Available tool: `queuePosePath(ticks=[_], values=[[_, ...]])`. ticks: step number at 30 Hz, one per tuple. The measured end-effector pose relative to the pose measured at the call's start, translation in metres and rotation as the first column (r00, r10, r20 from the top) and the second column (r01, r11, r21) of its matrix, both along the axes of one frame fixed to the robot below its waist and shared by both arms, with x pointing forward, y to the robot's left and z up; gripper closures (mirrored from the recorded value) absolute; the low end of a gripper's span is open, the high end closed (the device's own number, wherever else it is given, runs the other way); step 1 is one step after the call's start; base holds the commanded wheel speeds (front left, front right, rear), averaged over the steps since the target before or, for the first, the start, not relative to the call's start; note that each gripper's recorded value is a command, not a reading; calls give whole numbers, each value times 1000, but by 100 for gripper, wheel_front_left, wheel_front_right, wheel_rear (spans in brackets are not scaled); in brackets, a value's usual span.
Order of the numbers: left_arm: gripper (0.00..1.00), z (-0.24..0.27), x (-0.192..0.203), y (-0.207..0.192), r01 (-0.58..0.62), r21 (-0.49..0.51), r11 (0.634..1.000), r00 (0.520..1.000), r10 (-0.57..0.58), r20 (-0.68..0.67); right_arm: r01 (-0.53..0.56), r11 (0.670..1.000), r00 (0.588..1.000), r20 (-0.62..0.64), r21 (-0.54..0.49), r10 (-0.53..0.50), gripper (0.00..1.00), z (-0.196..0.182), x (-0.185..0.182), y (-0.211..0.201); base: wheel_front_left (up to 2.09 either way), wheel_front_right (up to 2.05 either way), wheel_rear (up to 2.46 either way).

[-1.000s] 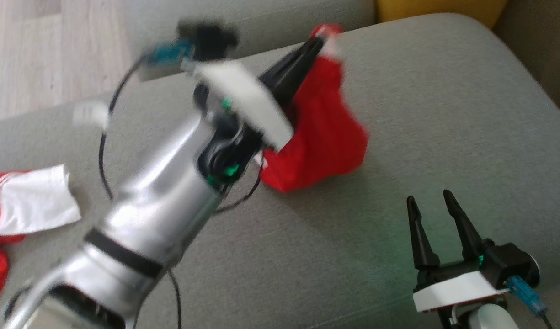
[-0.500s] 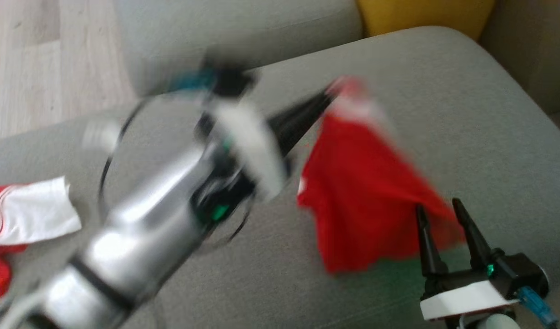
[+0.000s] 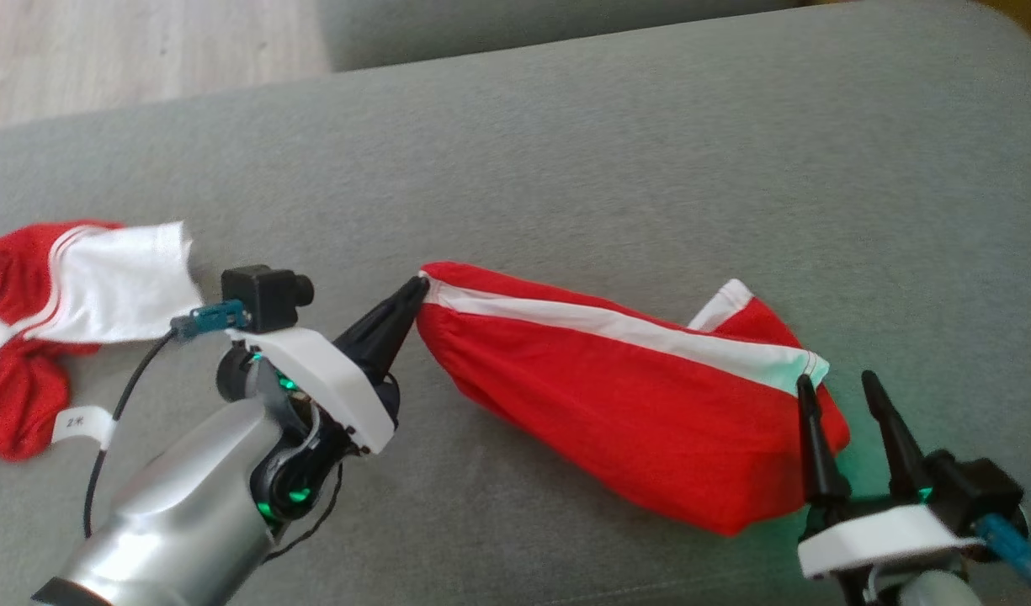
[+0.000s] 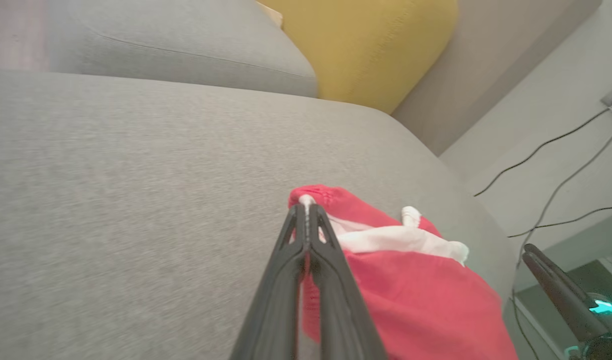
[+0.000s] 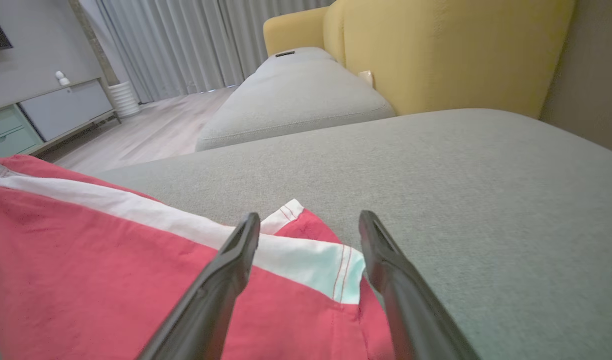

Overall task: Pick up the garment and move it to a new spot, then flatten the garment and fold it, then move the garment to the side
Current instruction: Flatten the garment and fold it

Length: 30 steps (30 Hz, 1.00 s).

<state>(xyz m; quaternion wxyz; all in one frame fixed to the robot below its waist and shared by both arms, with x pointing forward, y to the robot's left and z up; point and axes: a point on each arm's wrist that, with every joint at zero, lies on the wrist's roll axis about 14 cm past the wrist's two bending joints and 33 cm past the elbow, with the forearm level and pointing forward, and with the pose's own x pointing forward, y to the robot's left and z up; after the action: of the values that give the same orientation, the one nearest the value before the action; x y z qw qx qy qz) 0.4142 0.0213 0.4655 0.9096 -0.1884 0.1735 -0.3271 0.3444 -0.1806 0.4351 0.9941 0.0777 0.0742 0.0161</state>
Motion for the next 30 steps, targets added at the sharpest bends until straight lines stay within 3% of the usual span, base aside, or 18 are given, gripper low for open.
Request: queuePosePath(ticks=[13,23,24,25,26,27,28,30], values=[[100,-9,17,31,-93,40,995,995,92,24,-60,991,984,-161,118,79,0,-49,13,20,0,0,0],[100,-18,19,32,-92,57,994,996,92,14,-103,977,972,-191,188,139,0,-55,38,36,0,0,0],[100,-18,19,32,-91,60,994,996,90,16,-111,976,969,-196,188,148,16,-56,37,38,0,0,0],[100,-18,19,32,-91,60,994,996,90,16,-119,976,968,-199,183,155,24,-56,37,38,0,0,0],[100,-18,18,32,-88,58,994,996,87,16,-120,975,967,-200,185,157,56,-57,37,38,0,0,0],[100,-18,18,32,-87,59,994,996,86,17,-119,975,967,-200,189,157,69,-56,37,38,0,0,0],[100,-18,18,32,-88,59,994,996,87,17,-120,974,967,-198,190,158,100,-56,37,38,0,0,0],[100,-18,18,33,-91,65,994,996,90,18,-128,974,970,-181,185,162,100,-50,39,37,0,0,0]])
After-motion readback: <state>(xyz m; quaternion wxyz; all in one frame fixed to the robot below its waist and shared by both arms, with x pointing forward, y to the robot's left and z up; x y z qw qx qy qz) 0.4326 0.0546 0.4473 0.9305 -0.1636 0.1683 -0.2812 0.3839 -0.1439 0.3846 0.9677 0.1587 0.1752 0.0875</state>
